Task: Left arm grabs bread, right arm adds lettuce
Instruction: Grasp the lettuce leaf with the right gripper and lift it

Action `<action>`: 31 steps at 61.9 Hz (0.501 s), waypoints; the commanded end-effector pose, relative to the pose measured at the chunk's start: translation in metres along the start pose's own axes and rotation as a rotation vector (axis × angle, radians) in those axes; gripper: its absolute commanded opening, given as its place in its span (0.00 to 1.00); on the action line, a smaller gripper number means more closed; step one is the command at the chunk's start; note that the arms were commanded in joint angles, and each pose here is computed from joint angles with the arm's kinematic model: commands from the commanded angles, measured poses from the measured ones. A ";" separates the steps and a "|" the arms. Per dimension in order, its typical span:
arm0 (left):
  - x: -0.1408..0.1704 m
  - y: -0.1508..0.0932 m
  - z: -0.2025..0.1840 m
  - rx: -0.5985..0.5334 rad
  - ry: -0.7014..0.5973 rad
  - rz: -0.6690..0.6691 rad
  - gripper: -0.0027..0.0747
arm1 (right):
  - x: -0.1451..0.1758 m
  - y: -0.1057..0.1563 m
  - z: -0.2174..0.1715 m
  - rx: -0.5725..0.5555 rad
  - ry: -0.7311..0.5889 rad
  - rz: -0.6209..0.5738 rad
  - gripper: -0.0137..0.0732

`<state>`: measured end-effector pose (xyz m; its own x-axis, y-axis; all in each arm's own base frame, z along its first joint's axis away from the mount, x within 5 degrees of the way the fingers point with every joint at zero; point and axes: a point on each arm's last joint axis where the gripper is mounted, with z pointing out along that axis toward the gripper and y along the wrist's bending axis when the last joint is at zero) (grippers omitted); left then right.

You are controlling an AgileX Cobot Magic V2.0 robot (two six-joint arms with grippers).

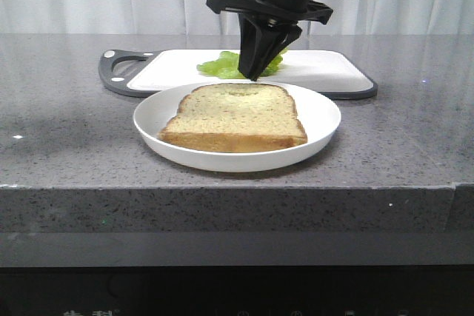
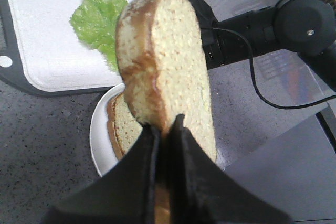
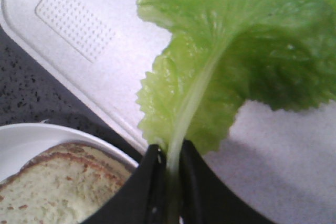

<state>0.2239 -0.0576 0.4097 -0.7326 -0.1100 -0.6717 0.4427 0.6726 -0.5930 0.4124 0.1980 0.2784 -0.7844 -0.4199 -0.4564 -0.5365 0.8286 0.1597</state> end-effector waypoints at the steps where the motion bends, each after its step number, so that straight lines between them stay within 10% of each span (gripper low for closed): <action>1: -0.008 -0.014 -0.010 0.045 -0.089 0.005 0.01 | -0.013 0.003 -0.036 0.028 -0.128 -0.020 0.21; 31: -0.008 -0.014 -0.010 0.038 -0.086 0.009 0.01 | -0.018 0.006 -0.048 0.005 -0.143 -0.018 0.09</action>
<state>0.2239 -0.0575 0.4095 -0.7326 -0.1087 -0.6719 0.4424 0.6741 -0.5915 0.4149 0.1975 0.2875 -0.7758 -0.4143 -0.4760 -0.5363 0.8303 0.1514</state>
